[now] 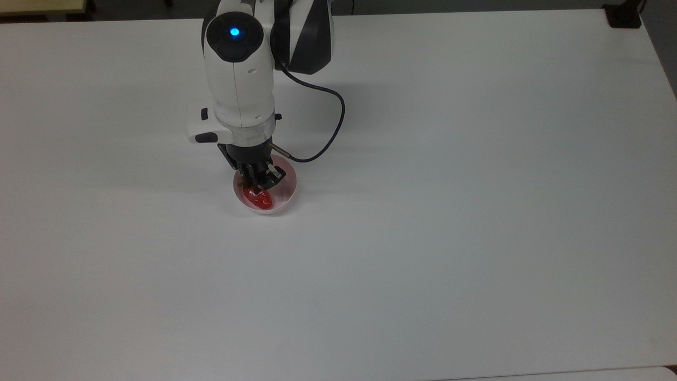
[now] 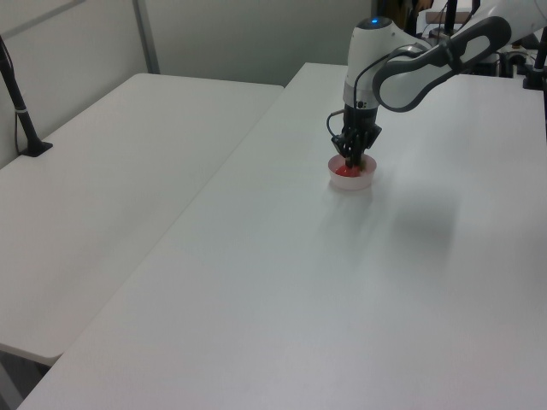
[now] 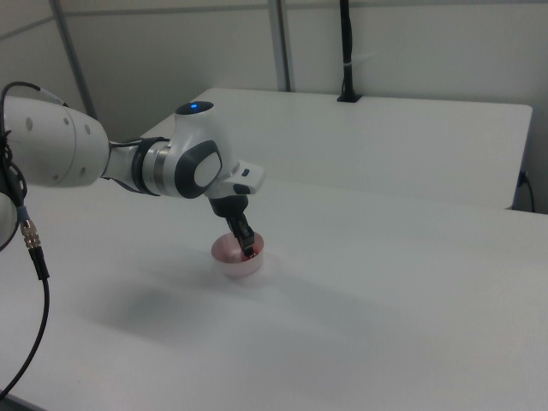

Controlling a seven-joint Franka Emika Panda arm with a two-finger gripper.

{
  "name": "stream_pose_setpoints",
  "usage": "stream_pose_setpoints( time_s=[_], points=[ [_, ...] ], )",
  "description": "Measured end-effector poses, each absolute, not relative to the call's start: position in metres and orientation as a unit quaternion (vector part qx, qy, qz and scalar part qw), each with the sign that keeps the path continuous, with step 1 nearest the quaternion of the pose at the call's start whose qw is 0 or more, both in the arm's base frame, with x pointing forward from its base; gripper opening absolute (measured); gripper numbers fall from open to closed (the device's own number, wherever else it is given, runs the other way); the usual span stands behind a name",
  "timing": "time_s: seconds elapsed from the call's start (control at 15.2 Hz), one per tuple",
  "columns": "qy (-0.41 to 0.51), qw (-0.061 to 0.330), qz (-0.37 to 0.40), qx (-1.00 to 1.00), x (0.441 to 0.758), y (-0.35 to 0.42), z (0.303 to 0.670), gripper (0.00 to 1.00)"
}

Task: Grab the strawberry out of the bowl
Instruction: 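Close the gripper on the red strawberry inside the bowl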

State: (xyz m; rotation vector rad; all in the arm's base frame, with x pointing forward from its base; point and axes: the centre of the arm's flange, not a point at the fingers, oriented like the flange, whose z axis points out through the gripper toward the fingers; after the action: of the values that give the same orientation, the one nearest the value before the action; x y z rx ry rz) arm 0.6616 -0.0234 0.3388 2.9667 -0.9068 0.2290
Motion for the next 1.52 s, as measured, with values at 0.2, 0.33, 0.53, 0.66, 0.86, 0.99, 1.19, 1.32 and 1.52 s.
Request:
stream_pose_setpoints(
  time_s=[0.2, 0.33, 0.53, 0.66, 0.86, 0.99, 1.19, 1.32, 1.52],
  points=[
    [-0.29, 0.017, 0.073, 0.954, 0.662, -0.023, 0.338, 0.24],
    [-0.283, 0.025, 0.073, 0.956, 0.661, -0.024, 0.334, 0.44],
    [-0.265, 0.041, 0.071, 0.961, 0.661, -0.025, 0.327, 0.73],
    [-0.247, 0.048, 0.065, 0.966, 0.66, -0.025, 0.319, 0.91],
    [-0.232, 0.053, 0.058, 0.97, 0.66, -0.025, 0.309, 0.9],
    [-0.227, 0.058, 0.056, 0.971, 0.659, -0.025, 0.305, 0.74],
    [-0.225, 0.058, 0.06, 0.971, 0.661, -0.025, 0.309, 0.58],
    [-0.225, 0.057, 0.061, 0.971, 0.662, -0.025, 0.31, 0.39],
    [-0.227, 0.057, 0.062, 0.97, 0.662, -0.027, 0.31, 0.39]
  ],
)
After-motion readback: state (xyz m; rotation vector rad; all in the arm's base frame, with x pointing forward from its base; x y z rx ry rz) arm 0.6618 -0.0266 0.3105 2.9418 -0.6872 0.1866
